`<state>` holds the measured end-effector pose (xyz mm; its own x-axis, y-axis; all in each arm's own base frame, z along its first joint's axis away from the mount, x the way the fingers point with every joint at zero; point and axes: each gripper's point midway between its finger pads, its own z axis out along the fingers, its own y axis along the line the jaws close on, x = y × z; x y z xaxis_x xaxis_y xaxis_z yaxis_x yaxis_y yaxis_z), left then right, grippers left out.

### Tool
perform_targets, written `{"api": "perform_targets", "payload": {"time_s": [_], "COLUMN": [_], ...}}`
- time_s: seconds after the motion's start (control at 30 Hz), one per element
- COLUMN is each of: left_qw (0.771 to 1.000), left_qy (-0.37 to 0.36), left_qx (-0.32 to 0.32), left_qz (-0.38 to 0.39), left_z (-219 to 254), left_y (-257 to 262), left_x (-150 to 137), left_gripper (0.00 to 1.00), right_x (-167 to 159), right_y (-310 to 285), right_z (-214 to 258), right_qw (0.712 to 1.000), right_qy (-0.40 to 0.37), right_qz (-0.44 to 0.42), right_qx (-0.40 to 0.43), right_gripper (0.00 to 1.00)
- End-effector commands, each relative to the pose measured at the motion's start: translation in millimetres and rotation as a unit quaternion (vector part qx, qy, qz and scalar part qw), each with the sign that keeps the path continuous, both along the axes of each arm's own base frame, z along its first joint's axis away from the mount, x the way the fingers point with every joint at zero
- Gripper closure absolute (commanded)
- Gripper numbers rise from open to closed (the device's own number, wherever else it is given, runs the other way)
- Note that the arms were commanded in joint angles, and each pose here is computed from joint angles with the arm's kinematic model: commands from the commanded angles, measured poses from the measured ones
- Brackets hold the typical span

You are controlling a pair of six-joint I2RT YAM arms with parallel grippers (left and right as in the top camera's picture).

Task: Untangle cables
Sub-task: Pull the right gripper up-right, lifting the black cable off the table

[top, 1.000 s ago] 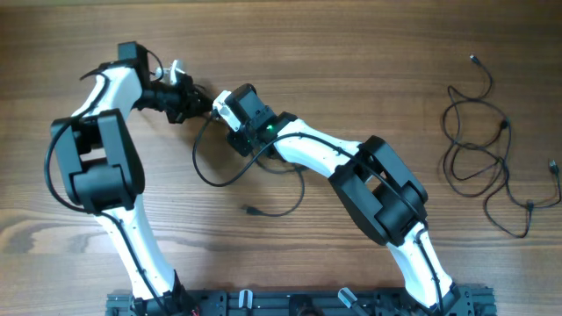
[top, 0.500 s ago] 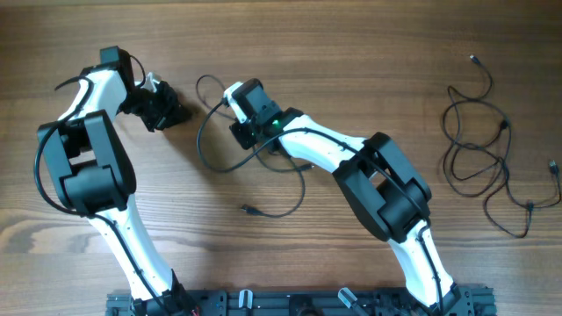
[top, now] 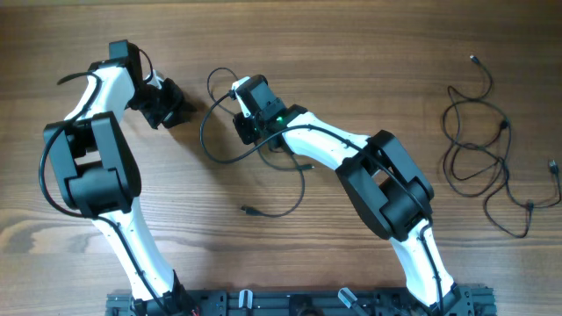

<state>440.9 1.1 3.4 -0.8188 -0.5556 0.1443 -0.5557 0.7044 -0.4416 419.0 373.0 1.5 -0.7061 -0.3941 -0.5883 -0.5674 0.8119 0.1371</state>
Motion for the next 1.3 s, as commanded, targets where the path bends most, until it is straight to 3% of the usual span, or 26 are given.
{"api": "perform_targets", "payload": {"time_s": [0.0, 0.3, 0.67, 0.97, 1.27], "left_qw": [0.999, 0.999, 0.999, 0.999, 0.999], "left_qy": [0.017, 0.017, 0.015, 0.015, 0.015], "left_qx": [0.031, 0.032, 0.032, 0.032, 0.032], "left_qz": [0.005, 0.005, 0.005, 0.005, 0.005], "left_z": [-11.0, -11.0, -11.0, -11.0, -11.0], "left_y": [8.9, 9.0, 9.1, 9.1, 9.1], "left_x": [-5.7, -5.5, -4.8, -4.8, -4.7], "left_gripper": [0.64, 0.62, 0.58, 0.57, 0.56], "right_x": [-14.4, -17.1, -13.2, -8.3, 35.5], "right_y": [-25.0, -16.5, 1.3, -9.1, -76.0], "right_z": [-41.0, -26.3, 134.0, 256.3, 355.8], "right_qw": [0.998, 0.999, 0.993, 0.965, 0.914], "right_qy": [0.038, 0.041, -0.049, -0.198, -0.384], "right_qz": [-0.012, 0.018, 0.049, 0.079, 0.011], "right_qx": [-0.047, -0.022, 0.099, 0.151, 0.128], "right_gripper": [0.94, 0.96, 0.96, 0.96, 0.96]}}
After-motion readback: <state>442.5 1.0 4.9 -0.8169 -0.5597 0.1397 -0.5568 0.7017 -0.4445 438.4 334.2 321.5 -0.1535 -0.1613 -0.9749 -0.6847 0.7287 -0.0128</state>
